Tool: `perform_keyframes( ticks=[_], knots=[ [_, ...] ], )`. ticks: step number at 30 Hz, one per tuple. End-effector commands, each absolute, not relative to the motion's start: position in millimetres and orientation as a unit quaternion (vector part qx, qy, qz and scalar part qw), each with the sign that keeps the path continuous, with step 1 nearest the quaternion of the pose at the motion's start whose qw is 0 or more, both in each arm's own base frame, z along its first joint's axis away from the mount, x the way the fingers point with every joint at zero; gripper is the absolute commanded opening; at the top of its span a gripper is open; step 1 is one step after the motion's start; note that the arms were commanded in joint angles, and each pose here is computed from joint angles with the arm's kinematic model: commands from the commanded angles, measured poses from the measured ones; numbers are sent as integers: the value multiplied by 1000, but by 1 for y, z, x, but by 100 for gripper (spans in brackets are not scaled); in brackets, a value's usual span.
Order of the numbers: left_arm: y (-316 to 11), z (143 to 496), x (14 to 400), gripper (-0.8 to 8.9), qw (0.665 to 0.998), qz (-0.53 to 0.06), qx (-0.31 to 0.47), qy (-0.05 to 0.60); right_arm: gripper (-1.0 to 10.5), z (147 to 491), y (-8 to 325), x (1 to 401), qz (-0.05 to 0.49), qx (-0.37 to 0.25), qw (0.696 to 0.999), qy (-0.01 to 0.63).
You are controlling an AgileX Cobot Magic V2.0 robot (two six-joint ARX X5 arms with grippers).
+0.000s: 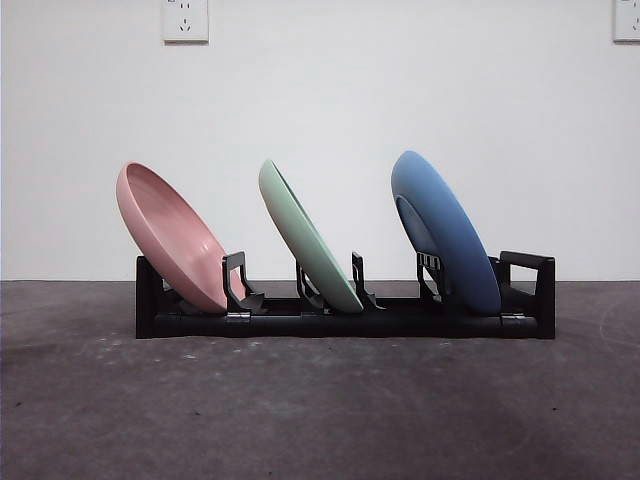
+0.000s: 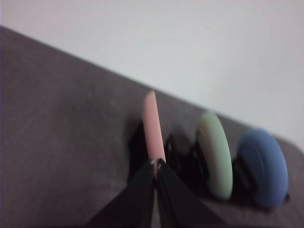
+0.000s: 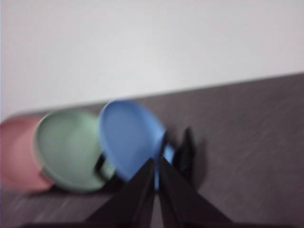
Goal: Place the plate
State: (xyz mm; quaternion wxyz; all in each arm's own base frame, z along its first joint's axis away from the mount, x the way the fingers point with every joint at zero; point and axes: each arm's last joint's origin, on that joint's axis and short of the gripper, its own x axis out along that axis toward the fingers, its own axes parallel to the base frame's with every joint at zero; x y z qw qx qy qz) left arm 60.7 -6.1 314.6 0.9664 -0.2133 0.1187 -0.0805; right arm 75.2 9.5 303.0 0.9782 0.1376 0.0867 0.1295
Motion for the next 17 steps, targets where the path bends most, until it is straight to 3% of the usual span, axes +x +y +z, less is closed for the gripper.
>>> perform_keyframes(
  ticks=[1, 5, 17],
  knots=[
    [-8, 328, 66, 11, 965, -110, -175, 159, 14, 322, 12, 79, 163, 132, 967, 141],
    [-10, 337, 77, 11, 951, -136, -162, 226, 14, 343, 15, 87, 198, 147, 947, 205],
    [-11, 365, 101, 11, 900, -134, -140, 390, 14, 380, 18, 114, 201, 138, 903, 355]
  ],
)
